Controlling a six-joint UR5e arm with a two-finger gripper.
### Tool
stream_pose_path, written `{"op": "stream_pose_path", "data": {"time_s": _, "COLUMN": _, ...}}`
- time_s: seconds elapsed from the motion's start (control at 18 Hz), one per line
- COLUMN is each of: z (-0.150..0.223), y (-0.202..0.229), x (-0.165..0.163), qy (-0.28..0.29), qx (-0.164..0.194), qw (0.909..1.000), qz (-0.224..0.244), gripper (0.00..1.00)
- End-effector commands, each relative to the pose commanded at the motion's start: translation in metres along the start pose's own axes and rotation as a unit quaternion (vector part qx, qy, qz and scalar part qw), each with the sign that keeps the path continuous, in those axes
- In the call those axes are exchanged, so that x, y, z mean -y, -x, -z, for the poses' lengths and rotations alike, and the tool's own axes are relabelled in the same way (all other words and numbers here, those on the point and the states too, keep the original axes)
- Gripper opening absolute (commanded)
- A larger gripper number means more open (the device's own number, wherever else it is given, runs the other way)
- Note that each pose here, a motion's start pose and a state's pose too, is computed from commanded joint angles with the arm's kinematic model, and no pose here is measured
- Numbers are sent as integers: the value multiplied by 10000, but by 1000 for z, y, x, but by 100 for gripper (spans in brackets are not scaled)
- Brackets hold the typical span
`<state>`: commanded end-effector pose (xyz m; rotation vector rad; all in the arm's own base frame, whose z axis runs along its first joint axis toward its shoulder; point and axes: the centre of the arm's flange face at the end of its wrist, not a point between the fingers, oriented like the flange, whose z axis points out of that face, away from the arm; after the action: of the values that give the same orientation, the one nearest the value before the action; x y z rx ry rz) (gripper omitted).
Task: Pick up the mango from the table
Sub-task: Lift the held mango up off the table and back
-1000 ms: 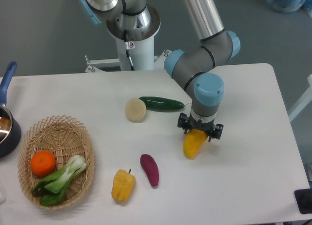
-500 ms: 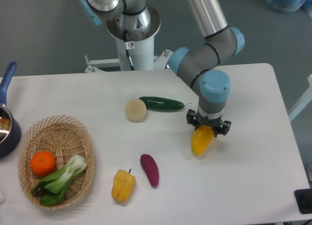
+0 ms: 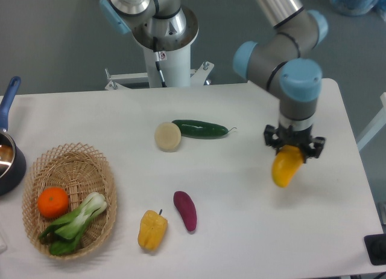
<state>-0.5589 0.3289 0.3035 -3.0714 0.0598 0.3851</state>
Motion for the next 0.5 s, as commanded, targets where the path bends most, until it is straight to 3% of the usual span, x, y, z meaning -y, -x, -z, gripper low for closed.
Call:
{"op": "stream_pose_path", "data": {"time_s": 0.28, "z": 13, "y": 25, "x": -30, "qy": -644, "qx": -23, "qw": 9972, "qz": 371, "gripper": 37}}
{"op": "stream_pose_path", "data": {"time_s": 0.5, "z": 33, "y": 31, "x": -36, "qy": -618, "qx": 60, "qw": 9977, "qz": 253, "gripper": 38}}
